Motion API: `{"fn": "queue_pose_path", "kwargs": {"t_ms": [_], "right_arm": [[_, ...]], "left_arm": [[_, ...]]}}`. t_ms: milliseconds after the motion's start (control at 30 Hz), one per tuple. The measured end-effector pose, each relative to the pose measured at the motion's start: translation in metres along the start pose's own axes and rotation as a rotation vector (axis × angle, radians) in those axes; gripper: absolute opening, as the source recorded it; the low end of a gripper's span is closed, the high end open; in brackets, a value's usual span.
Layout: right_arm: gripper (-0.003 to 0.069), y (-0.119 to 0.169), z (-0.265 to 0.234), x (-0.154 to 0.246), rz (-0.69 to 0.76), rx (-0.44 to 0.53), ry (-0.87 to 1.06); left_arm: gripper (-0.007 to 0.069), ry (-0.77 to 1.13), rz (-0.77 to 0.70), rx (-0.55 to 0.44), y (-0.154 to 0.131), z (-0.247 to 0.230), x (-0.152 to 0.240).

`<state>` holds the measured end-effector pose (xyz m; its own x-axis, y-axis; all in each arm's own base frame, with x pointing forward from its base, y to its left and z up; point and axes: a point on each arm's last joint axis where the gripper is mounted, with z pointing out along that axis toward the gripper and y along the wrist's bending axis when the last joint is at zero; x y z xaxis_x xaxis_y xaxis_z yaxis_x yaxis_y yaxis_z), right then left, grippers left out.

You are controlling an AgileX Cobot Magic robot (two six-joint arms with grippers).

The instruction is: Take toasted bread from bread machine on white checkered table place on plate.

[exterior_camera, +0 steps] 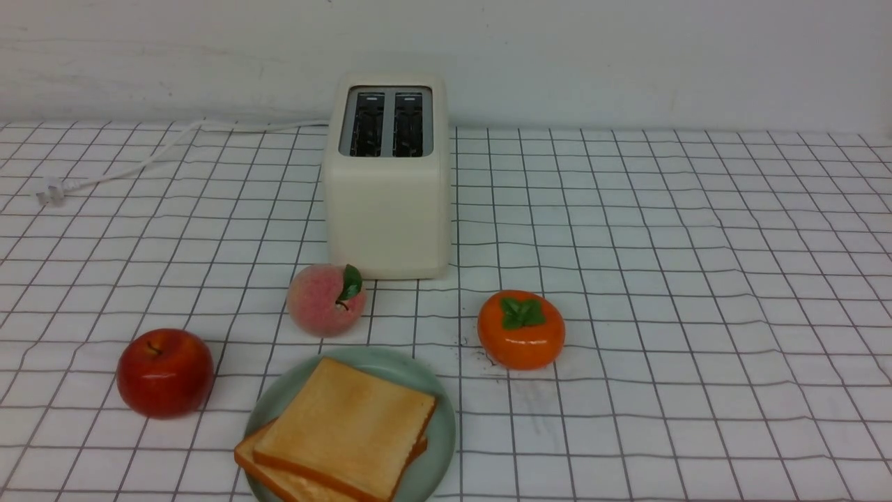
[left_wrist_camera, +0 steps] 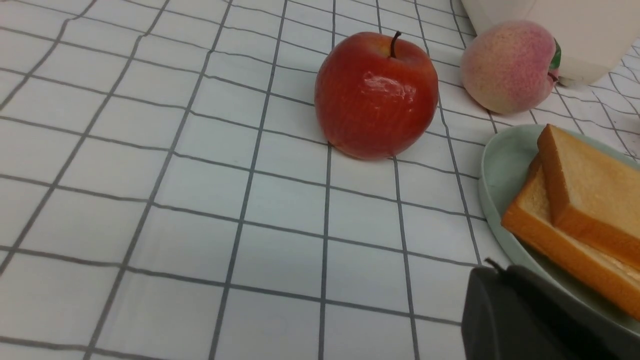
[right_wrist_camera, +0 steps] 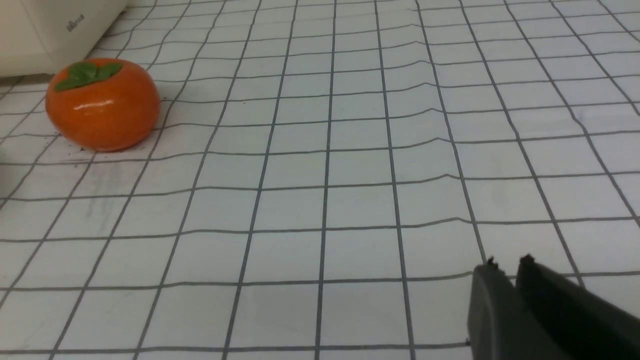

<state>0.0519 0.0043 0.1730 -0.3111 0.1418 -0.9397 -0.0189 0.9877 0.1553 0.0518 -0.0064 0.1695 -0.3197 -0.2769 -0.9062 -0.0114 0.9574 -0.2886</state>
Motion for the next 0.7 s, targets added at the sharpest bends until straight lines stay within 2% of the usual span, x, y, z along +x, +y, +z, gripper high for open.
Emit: {"fn": "queue_pose_path", "kwargs": {"t_ms": [700], "right_arm": [[0.0096, 0.0000, 0.0000, 0.0000, 0.000, 0.000, 0.000]], "left_arm": [[-0.0013, -0.001, 0.000, 0.000, 0.0000, 0.0000, -0.0001]]}}
